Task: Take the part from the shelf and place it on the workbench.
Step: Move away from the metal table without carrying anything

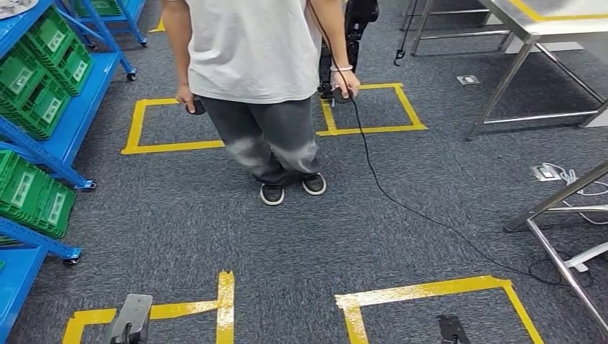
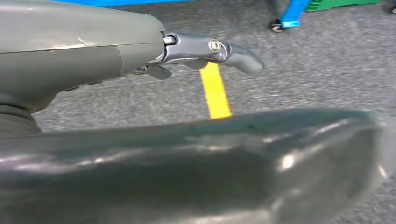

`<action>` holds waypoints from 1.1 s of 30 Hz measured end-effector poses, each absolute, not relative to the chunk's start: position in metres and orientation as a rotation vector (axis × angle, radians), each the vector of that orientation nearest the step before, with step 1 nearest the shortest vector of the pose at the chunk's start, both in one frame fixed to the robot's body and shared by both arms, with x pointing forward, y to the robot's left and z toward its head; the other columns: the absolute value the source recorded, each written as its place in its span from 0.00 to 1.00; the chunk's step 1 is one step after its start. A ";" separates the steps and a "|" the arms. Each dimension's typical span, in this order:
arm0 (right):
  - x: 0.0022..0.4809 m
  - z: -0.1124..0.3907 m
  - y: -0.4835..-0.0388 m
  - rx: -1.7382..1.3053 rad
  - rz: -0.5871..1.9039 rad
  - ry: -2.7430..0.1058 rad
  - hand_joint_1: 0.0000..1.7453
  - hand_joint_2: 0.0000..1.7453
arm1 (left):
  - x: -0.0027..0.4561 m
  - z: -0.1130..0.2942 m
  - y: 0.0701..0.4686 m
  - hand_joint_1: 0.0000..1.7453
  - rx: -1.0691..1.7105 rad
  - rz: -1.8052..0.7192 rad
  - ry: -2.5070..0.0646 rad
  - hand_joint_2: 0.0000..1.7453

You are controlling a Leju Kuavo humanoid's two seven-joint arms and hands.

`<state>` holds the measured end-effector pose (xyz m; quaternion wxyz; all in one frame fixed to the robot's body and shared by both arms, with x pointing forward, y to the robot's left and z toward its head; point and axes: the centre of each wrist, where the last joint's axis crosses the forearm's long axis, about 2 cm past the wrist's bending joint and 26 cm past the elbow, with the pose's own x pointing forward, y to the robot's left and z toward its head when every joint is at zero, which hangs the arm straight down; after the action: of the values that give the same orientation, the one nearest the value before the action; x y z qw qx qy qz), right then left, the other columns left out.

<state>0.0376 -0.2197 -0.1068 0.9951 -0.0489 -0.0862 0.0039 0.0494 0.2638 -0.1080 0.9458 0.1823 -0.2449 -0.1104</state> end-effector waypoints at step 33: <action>0.040 -0.106 -0.215 -0.055 0.019 -0.176 0.00 0.00 | 0.050 -0.108 0.270 0.00 0.385 -0.238 -0.468 0.00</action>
<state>0.0402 -0.2152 -0.1060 0.9957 -0.0272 -0.0880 0.0093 0.0499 0.2701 -0.1083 0.9476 0.1890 -0.2297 -0.1167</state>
